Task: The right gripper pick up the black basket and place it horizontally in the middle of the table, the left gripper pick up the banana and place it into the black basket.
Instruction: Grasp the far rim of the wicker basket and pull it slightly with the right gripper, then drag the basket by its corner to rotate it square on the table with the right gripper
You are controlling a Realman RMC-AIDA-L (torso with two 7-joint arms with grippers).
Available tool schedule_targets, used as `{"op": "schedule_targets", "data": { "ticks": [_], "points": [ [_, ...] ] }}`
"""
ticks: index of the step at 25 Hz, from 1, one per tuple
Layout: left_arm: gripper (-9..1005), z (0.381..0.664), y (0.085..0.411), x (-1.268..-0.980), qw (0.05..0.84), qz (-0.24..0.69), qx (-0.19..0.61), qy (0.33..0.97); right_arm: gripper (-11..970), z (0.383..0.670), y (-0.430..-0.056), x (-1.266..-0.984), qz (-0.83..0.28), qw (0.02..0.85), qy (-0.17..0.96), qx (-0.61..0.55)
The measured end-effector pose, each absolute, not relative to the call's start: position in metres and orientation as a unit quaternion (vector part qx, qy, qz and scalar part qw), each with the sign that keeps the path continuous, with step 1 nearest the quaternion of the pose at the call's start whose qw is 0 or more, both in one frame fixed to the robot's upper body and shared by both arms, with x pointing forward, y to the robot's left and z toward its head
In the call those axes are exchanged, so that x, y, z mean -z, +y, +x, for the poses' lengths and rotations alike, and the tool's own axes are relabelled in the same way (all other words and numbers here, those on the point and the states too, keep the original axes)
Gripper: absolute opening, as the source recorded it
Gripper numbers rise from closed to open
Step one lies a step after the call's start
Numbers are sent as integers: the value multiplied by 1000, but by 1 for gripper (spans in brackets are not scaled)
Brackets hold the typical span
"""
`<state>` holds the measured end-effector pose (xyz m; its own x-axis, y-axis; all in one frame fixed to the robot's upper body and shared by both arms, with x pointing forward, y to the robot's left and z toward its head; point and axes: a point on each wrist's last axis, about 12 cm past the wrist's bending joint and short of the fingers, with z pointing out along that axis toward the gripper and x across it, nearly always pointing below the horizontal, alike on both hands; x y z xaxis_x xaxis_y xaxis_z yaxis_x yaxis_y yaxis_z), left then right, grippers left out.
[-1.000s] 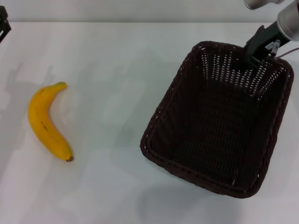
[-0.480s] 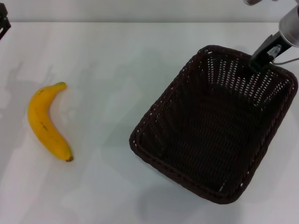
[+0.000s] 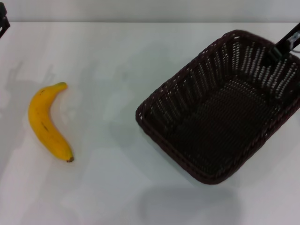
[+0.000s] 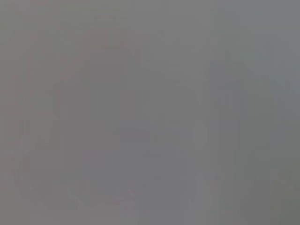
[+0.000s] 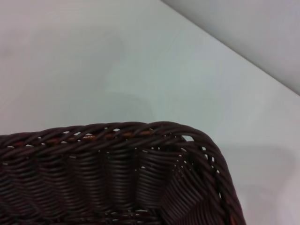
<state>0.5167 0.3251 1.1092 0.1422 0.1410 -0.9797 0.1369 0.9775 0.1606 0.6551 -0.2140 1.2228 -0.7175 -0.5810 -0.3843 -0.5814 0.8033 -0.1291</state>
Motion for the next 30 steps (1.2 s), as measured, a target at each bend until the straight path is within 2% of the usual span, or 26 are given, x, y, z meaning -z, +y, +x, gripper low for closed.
{"op": "schedule_targets", "data": {
  "ticks": [15,23,30],
  "points": [
    [880,517,325,-1110,750,101,5,653,231,642,-242,-1245,-169,199,964,-42],
    [880,517,326,-1110,750,98,7,655,174,635,-254,-1248,-127,199,967,-94],
    [880,516,326,-1109,749,96,10,655,163,626,-263,-1241,-101,205,960,-164]
  ]
}}
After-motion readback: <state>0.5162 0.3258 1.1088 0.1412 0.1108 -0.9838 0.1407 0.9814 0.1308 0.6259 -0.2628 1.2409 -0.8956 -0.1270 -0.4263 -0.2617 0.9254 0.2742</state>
